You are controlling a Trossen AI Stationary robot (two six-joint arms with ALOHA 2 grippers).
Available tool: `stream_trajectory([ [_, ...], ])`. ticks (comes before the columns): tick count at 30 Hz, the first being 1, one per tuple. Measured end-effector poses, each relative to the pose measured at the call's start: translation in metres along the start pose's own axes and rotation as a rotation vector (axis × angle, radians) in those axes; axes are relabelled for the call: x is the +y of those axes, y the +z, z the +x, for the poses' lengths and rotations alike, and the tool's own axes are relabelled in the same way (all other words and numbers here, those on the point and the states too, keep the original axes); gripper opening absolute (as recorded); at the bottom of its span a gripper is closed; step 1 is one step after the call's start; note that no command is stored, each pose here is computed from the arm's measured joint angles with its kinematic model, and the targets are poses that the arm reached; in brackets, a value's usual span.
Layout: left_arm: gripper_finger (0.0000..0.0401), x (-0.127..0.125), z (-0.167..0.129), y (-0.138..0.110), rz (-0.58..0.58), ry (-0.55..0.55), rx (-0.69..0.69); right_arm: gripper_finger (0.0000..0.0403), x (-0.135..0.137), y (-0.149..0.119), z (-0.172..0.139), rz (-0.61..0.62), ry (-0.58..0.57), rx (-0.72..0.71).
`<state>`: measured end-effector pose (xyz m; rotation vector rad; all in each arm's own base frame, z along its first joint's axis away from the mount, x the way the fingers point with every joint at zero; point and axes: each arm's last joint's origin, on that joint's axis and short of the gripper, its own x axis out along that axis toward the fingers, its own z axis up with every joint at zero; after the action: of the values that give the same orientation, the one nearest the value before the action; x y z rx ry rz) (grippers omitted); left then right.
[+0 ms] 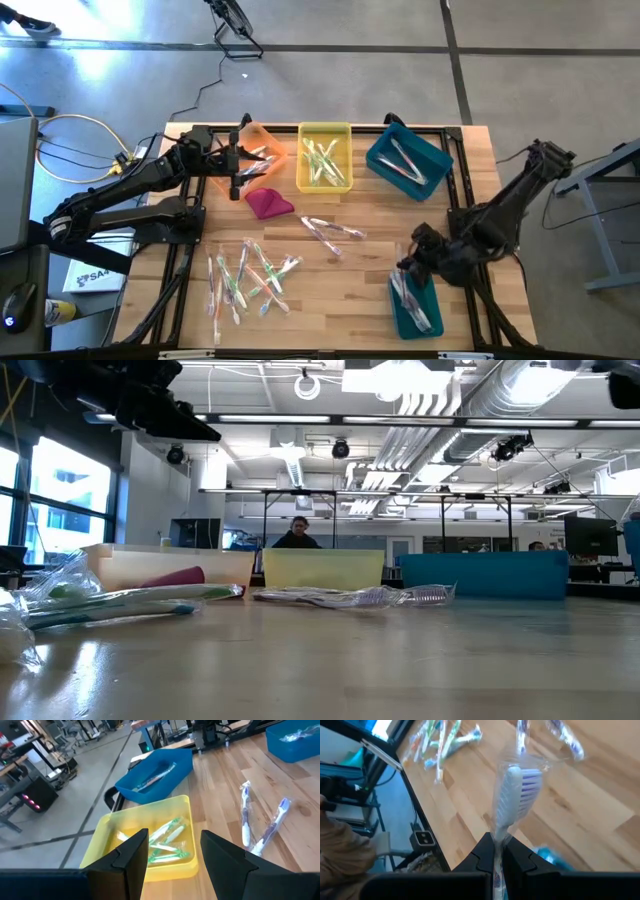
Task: Pick & Place Toothbrushes
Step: Put the purple toothbrush into the bottom blue bin
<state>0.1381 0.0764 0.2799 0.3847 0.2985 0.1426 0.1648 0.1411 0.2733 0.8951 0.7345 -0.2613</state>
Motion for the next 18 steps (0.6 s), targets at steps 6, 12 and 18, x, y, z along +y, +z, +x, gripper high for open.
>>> stream_trajectory([
  [6, 0.0175, 0.000, 0.000, 0.000, -0.002, -0.002, 0.005, 0.0008, 0.002, -0.029, 0.009, 0.014, -0.037, -0.008],
  [12, 0.0175, 0.000, 0.000, 0.000, -0.001, -0.002, 0.005, 0.0008, 0.002, -0.056, 0.018, 0.049, -0.064, -0.045],
  [18, 0.0175, 0.000, 0.000, 0.000, 0.002, -0.002, 0.005, 0.0008, 0.000, -0.078, 0.032, 0.077, -0.090, -0.076],
])
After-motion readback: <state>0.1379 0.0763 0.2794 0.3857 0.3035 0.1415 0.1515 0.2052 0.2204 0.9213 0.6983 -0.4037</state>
